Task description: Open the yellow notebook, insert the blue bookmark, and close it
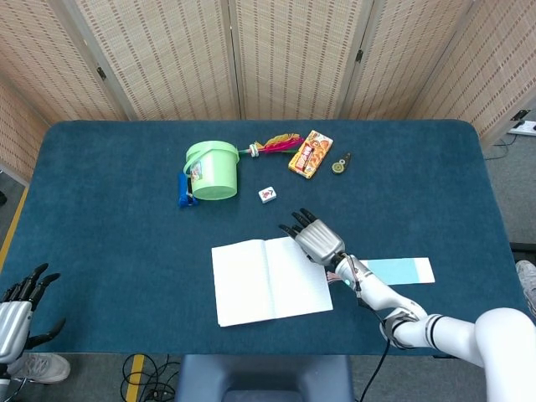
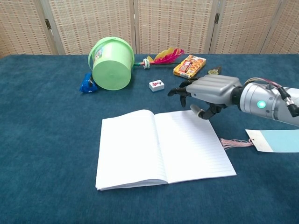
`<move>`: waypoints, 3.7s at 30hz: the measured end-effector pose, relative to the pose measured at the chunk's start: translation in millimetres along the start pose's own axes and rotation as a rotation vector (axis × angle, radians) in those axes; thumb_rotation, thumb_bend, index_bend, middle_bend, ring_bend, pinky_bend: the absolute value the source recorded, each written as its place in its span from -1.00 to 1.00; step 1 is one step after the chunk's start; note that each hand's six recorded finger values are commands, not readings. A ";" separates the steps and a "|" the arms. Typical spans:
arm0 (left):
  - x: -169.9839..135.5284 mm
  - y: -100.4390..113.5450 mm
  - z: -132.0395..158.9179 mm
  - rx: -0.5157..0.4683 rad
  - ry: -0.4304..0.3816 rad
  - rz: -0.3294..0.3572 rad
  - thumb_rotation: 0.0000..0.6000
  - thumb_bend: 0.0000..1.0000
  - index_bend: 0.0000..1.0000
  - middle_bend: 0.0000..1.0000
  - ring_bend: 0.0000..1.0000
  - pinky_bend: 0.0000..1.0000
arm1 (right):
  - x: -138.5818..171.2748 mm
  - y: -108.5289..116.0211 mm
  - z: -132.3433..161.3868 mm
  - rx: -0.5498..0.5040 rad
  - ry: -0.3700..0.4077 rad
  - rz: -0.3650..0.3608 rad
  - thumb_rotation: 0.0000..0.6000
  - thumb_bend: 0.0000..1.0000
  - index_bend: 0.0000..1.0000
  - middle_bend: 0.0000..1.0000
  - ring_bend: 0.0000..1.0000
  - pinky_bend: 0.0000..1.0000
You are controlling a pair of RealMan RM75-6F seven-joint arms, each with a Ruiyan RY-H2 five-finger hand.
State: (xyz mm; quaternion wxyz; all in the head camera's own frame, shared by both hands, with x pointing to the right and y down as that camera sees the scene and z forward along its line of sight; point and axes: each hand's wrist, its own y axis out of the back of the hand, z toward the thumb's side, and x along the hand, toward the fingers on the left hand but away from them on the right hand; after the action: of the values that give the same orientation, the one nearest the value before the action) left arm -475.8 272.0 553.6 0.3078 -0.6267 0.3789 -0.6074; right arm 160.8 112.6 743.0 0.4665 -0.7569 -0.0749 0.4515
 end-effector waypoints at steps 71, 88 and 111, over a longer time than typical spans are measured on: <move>6.2 -8.2 7.2 -0.010 -0.023 -0.022 1.00 -0.42 -0.64 -0.86 -0.67 -0.55 | 184.2 -64.6 -90.3 -0.063 -0.343 0.089 1.00 -0.59 -0.56 -0.76 -1.00 -1.00; 6.0 -9.8 8.2 -0.010 -0.023 -0.035 1.00 -0.41 -0.64 -0.88 -0.67 -0.55 | 186.0 -90.7 -108.1 -0.050 -0.394 0.151 1.00 -0.58 -0.53 -0.76 -1.00 -1.00; 5.3 -11.4 5.4 -0.009 -0.014 -0.039 1.00 -0.41 -0.64 -0.88 -0.67 -0.55 | 181.3 -94.9 -108.6 -0.042 -0.389 0.181 1.00 -0.52 -0.50 -0.76 -1.00 -1.00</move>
State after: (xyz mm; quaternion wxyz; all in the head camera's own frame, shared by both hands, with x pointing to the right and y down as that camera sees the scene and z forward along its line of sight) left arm -469.5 273.1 565.6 0.2955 -0.6399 0.3671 -0.6070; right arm 377.2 192.7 722.2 0.3847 -0.6688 -0.1047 0.6275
